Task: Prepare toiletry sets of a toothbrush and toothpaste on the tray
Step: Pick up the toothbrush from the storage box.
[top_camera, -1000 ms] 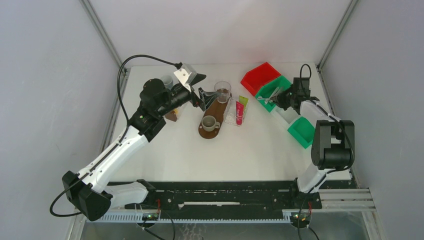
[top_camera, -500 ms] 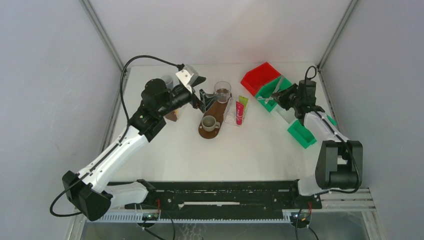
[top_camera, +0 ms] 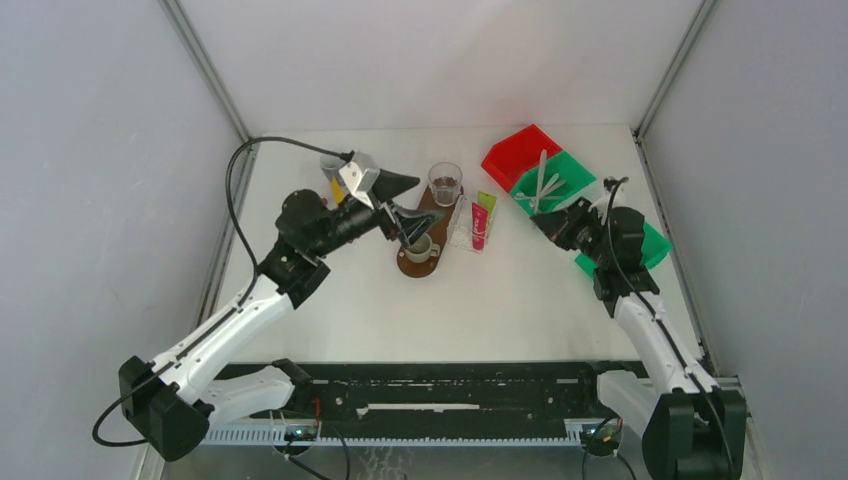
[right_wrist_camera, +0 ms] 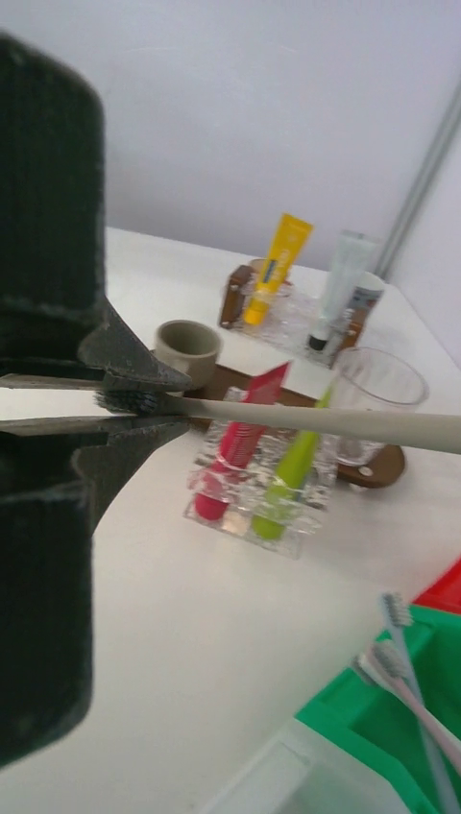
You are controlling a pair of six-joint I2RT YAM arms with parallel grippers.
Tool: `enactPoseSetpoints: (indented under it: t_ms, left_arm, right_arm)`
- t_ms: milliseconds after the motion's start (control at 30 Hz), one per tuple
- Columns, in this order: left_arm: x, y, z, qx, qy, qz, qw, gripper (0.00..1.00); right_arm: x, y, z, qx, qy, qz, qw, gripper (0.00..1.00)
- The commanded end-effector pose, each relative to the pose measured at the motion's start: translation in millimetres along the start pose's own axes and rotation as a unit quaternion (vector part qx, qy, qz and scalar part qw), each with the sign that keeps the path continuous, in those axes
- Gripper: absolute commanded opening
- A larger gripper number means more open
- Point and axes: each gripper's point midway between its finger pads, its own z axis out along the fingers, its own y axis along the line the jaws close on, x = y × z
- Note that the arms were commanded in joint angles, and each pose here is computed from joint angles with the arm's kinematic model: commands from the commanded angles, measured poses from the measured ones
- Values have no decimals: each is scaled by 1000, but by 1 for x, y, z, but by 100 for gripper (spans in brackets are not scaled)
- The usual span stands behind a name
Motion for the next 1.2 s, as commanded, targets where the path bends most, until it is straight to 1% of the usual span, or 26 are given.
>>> enactPoseSetpoints:
  t_ms: [0, 167, 267, 400, 500, 633, 833, 967, 1033, 1167]
  left_arm:
    - [7, -33, -16, 52, -58, -116, 990, 91]
    - [45, -52, -31, 69, -43, -211, 974, 90]
    - [59, -66, -38, 78, -42, -250, 964, 90]
    - [73, -75, -44, 63, -44, -297, 952, 91]
    - [76, -83, -47, 59, -60, -323, 943, 90]
    - [78, -85, -43, 34, -68, -338, 938, 90]
    - [96, -77, -28, -38, -30, -343, 938, 86]
    - [107, -69, -19, -82, -11, -352, 932, 79]
    - [113, -65, -16, -103, 0, -354, 930, 76]
    - [115, -65, -10, -110, 7, -355, 928, 71]
  right_arm:
    - [23, 27, -22, -102, 8, -84, 991, 0]
    - [56, 44, -51, -171, 26, -140, 975, 0]
    - [77, 52, -66, -205, 38, -175, 962, 0]
    - [98, 64, -84, -247, 33, -221, 943, 0]
    - [110, 72, -90, -271, 37, -244, 931, 0]
    - [131, 78, -90, -290, 64, -272, 916, 0]
    - [154, 82, -92, -301, 85, -313, 897, 0]
    - [163, 83, -90, -300, 92, -334, 889, 0]
    - [167, 83, -90, -302, 95, -341, 885, 0]
    - [173, 81, -87, -300, 102, -352, 881, 0]
